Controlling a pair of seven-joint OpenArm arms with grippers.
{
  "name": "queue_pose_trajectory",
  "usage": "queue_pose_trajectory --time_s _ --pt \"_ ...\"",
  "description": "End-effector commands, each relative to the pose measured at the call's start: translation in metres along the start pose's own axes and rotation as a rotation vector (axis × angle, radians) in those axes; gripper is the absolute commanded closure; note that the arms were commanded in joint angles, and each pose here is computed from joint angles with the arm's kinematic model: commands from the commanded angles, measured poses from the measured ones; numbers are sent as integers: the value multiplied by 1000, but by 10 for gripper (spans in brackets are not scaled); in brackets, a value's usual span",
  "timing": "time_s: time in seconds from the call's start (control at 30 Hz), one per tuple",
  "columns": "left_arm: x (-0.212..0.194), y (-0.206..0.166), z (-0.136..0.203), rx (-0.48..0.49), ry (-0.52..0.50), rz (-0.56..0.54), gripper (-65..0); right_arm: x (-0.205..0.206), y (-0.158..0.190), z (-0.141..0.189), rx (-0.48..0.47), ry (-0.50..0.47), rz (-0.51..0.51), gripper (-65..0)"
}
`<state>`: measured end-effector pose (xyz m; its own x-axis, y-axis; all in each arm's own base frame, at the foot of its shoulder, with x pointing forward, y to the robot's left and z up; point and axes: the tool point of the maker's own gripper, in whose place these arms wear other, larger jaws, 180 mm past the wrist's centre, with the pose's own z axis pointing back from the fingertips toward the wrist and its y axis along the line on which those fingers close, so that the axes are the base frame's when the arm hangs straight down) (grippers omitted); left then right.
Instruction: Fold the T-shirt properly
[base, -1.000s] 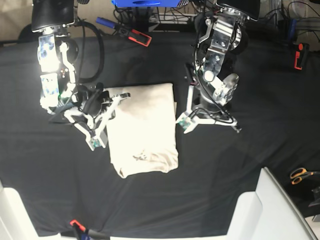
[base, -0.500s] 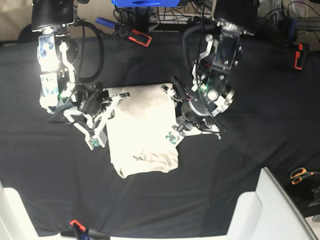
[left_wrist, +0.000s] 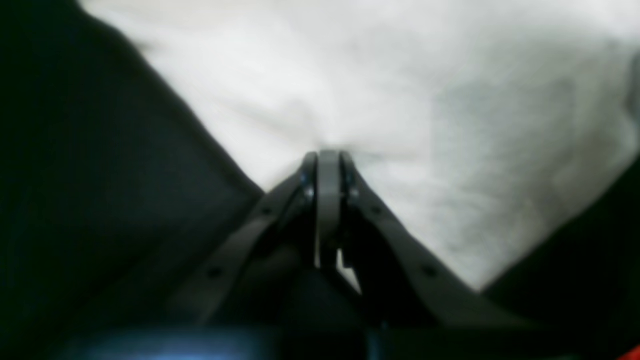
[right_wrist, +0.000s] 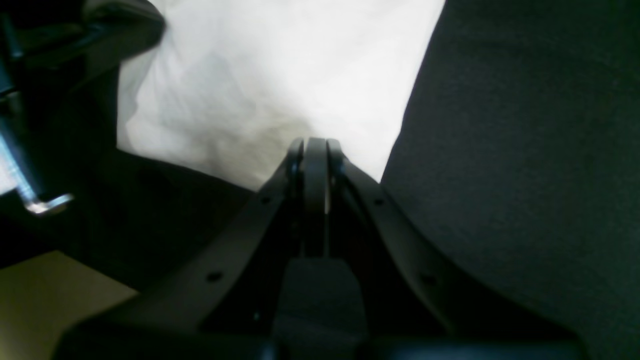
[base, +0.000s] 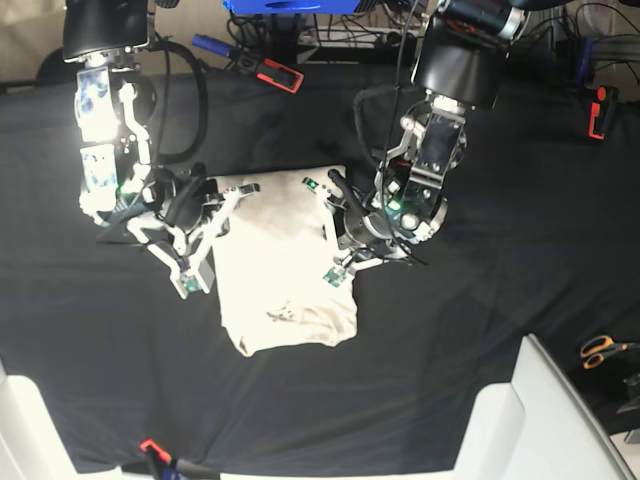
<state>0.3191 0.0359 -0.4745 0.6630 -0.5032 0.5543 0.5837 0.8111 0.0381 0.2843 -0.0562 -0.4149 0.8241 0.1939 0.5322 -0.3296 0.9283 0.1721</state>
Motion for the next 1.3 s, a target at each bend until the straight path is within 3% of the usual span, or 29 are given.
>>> queue_pose_trajectory --time_s 0.0,0.2,0.33,0.43,0.53,0.67,0.77,0.87,1.03,1.27 --pt "7 7 0 22 -23 -15 0 14 -1 4 -1 -47 8 -6" --pt "0 12 -2 60 -16 -71 0 11 0 4 0 -41 6 -6" --pt "36 22 20 111 -107 -98 0 8 0 3 2 -35 3 -6" --pt "26 39 43 168 -100 -150 0 0 -14 8 -46 -57 46 -6" --pt "-10 47 69 203 -71 -200 0 -12 -36 19 -142 -135 133 -6" --pt "-50 33 107 184 -132 -296 0 -33 -52 39 -248 -219 289 -6" --pt "-81 26 138 209 -154 -270 0 -50 -43 62 -263 -250 384 -6" --pt "-114 18 170 234 -139 -237 0 -68 -28 90 -266 -243 407 -6" --pt "-171 -23 193 147 -46 -193 0 -124 -26 108 -302 -118 334 -6" --pt "-241 -81 223 16 130 -127 0 -213 -33 128 -334 235 256 -6"
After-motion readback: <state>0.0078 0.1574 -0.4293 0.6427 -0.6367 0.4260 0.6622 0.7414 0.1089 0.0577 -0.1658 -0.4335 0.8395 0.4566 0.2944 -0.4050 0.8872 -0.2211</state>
